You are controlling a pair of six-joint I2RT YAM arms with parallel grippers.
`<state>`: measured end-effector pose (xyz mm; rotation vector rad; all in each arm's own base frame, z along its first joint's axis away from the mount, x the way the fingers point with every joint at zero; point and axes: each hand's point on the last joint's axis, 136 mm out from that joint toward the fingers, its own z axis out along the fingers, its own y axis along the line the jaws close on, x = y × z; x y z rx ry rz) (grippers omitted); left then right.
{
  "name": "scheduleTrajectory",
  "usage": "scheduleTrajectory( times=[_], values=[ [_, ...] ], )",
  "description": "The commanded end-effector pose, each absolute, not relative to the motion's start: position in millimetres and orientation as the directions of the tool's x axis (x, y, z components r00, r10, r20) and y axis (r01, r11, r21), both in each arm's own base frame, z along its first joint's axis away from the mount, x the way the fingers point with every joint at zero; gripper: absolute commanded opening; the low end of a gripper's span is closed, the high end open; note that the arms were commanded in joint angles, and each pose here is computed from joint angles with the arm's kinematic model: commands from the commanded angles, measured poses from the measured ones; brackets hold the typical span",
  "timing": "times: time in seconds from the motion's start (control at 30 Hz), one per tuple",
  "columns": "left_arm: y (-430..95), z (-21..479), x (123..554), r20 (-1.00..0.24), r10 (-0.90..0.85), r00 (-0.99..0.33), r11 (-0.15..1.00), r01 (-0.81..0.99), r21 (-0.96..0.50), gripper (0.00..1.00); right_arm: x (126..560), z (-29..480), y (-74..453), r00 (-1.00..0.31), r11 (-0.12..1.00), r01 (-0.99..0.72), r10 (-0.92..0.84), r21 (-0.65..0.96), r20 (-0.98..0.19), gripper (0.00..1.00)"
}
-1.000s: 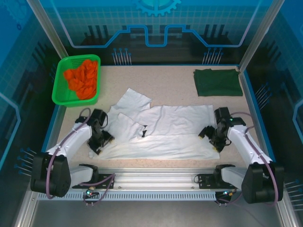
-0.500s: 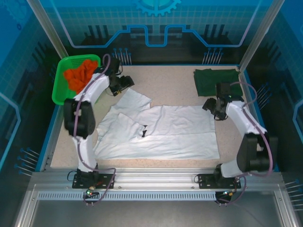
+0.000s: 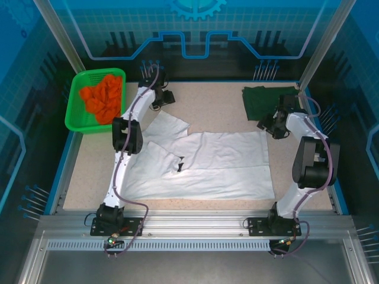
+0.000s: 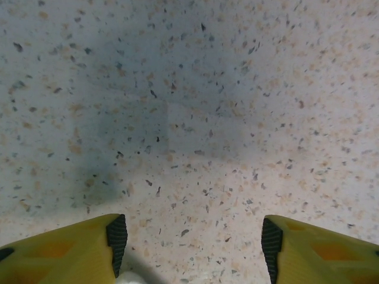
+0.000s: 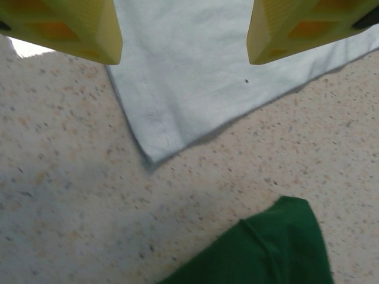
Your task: Fold and stack the t-shirts
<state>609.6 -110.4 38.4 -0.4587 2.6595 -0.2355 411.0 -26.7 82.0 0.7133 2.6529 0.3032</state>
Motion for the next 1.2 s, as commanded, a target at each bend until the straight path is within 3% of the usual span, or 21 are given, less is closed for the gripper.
scheduleTrajectory(
  times=[0.0, 0.3, 0.47, 0.6, 0.8, 0.93, 1.17],
  values=[
    [-106.2, 27.0, 596.1, -0.372, -0.296, -0.88, 0.955, -0.271, -0.12, 0.64, 425.2, 80.1, -24.5, -0.815, 0.855, 0.399, 0.496, 0.33, -0.3, 0.57],
    [-88.8, 23.0, 574.6, -0.344, -0.224, -0.912, 0.971, -0.24, 0.005, 0.63, 439.0, 72.7, -22.6, -0.814, 0.845, 0.401, 0.506, 0.354, -0.286, 0.57],
    [-84.9, 38.8, 575.1, -0.37, -0.209, -0.905, 0.973, -0.23, 0.012, 0.71, 443.8, 74.7, -24.8, -0.818, 0.854, 0.39, 0.493, 0.344, -0.296, 0.57],
    [-88.1, 38.0, 572.9, -0.356, -0.197, -0.913, 0.977, -0.211, 0.001, 0.7, 443.8, 71.6, -26.4, -0.821, 0.858, 0.39, 0.488, 0.335, -0.295, 0.57],
    [-87.2, 20.2, 568.2, -0.321, -0.201, -0.925, 0.976, -0.217, 0.015, 0.52, 444.8, 66.3, -26.4, -0.821, 0.854, 0.394, 0.493, 0.338, -0.287, 0.57],
    [-86.4, 14.2, 566.6, -0.312, -0.213, -0.926, 0.973, -0.23, 0.018, 0.5, 447.2, 68.2, -27.3, -0.82, 0.856, 0.392, 0.491, 0.337, -0.294, 0.57],
    [-92.1, 5.5, 567.6, -0.302, -0.206, -0.931, 0.976, -0.217, 0.002, 0.32, 449.0, 64.9, -32.8, -0.831, 0.871, 0.392, 0.474, 0.297, -0.292, 0.56]
  ],
)
